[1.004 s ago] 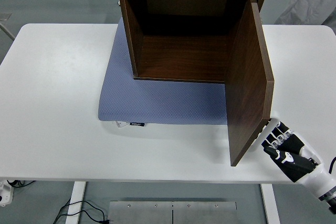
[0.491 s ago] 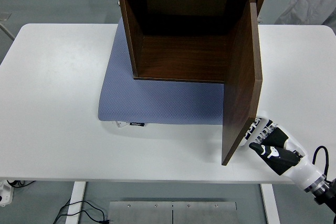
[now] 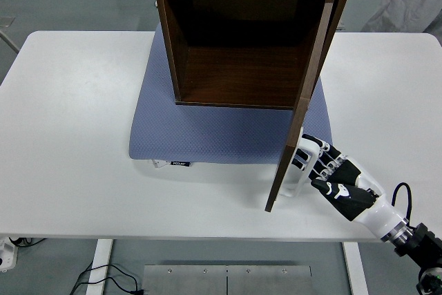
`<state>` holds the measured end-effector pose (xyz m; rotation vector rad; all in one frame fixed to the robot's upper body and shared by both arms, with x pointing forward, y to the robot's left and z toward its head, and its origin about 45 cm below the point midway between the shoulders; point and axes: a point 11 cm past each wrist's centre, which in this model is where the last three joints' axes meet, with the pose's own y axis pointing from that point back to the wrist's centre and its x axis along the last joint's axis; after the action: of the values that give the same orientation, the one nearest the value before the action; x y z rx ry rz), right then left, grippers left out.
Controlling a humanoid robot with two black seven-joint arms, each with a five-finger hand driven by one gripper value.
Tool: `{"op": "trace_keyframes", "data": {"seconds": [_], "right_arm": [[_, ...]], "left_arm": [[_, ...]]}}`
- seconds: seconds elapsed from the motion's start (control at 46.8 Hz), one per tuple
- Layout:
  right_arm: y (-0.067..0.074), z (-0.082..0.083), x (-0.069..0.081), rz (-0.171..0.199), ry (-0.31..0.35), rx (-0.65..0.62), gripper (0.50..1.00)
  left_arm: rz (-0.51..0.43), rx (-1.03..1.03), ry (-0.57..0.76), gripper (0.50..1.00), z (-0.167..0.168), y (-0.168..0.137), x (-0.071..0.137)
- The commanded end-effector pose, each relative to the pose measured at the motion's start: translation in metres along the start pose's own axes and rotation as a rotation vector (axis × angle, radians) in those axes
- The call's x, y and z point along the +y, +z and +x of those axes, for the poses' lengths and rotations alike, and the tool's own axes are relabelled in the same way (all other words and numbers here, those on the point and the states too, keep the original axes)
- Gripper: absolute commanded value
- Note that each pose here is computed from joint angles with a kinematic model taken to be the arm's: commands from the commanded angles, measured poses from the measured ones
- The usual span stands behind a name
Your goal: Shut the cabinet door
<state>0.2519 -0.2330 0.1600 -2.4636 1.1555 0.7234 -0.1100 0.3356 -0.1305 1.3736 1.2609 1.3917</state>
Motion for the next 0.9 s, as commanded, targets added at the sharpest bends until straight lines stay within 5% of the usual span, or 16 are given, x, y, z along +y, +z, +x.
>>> {"op": "trace_keyframes", "data": {"seconds": [0.0, 0.876], "right_arm": [[-0.001, 0.002, -0.003, 0.001, 0.0, 0.002, 1.0], [-0.005, -0.006, -0.037, -0.016, -0.076, 0.022, 1.0]], "left_arm": [[0.0, 0.0, 0.0, 1.0, 0.0, 0.0, 0.0], [0.0, 0.001, -0.001, 1.0, 0.0, 0.0, 0.0]]}}
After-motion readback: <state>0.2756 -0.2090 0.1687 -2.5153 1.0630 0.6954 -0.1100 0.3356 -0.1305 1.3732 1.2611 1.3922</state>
